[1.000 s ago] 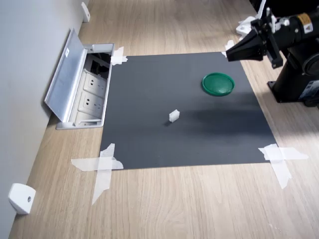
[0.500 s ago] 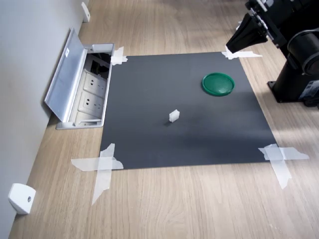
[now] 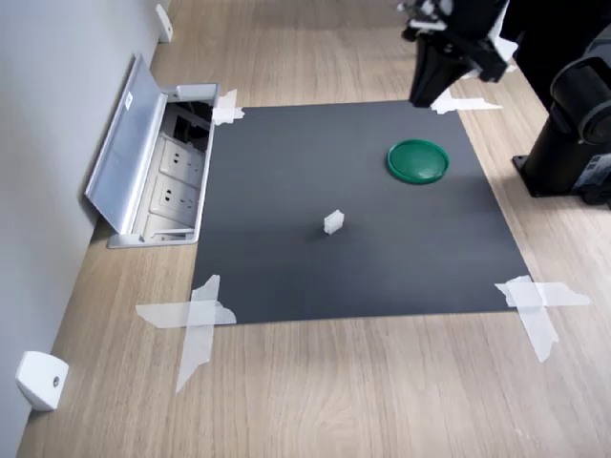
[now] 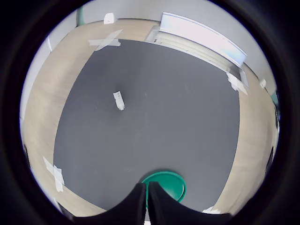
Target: Grasp a white terminal and put it on the green lid.
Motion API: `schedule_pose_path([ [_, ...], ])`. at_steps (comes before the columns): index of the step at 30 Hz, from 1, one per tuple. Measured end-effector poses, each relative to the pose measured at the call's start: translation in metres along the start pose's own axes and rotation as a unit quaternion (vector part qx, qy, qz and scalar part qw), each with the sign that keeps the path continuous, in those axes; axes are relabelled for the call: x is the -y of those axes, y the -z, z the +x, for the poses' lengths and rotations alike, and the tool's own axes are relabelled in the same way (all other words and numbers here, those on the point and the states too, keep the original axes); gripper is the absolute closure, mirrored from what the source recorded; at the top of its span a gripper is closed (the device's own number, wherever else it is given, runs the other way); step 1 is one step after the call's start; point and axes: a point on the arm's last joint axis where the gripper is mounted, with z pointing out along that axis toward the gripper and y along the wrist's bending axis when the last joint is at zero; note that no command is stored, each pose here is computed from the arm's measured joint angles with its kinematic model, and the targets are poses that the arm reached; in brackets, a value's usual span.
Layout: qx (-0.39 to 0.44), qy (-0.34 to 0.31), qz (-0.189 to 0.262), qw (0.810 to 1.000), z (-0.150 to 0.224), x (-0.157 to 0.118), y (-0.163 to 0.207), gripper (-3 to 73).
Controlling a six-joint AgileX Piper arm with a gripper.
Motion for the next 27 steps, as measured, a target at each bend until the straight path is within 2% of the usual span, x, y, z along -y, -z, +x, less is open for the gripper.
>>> schedule_pose_path([
  [4,-0.022,0.029,-0.012,0.999,-0.02,0.005,-0.016,68.5],
  [7,-0.04,0.039,-0.037,0.998,-0.035,0.006,-0.031,61.9],
  [10,-0.053,0.065,-0.054,0.995,-0.043,0.005,-0.044,50.2],
  [16,-0.074,0.151,-0.056,0.984,-0.053,-0.011,-0.061,17.4],
  [19,-0.075,0.163,-0.064,0.982,-0.058,-0.025,-0.069,6.6],
  [22,-0.071,0.169,-0.07,0.981,-0.062,-0.038,-0.076,1.6],
  [27,-0.061,0.183,-0.067,0.979,-0.069,-0.046,-0.091,0.3],
])
